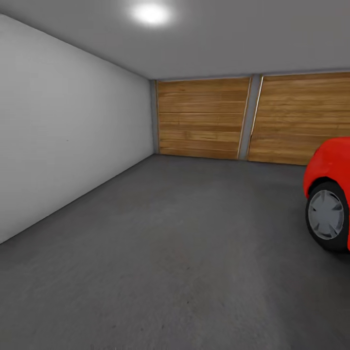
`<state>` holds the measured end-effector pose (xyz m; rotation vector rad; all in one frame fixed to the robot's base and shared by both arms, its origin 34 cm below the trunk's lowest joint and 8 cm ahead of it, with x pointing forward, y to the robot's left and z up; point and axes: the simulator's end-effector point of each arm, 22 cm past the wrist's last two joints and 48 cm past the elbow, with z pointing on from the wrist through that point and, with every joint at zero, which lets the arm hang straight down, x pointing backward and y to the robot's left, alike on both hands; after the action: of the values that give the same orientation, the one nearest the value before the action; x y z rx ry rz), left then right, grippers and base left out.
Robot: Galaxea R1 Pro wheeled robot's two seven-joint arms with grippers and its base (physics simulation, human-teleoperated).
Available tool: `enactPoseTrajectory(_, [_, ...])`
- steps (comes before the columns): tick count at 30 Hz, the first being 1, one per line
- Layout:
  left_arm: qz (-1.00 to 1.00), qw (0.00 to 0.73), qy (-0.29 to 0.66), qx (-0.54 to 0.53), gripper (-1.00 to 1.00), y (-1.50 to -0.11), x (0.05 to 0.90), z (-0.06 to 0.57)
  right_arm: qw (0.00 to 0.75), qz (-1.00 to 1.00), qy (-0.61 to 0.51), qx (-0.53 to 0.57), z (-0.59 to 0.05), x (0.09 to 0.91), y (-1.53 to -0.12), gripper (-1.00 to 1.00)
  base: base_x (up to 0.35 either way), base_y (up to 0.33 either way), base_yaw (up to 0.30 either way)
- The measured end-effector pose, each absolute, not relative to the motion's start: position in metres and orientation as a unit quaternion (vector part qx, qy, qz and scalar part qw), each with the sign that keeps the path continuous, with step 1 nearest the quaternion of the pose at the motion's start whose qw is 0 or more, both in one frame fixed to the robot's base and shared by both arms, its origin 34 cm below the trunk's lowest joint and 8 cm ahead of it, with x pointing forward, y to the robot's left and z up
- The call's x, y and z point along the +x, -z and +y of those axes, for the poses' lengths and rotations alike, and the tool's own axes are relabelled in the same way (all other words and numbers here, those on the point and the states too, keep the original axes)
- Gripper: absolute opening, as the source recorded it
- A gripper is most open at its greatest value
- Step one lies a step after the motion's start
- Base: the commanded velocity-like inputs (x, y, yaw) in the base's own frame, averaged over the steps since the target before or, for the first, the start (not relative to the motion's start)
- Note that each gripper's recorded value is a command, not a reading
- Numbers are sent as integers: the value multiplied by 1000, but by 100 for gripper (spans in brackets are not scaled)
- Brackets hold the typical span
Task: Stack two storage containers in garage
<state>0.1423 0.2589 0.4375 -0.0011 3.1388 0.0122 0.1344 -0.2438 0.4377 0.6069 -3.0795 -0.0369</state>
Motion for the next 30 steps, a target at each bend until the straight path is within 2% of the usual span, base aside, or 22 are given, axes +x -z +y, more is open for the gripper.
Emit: enactPoseTrajectory(30, [1000,1,-4,-1,100,-438,142,259,1,-981,10,193,-245,135,-438,100,0,0,276])
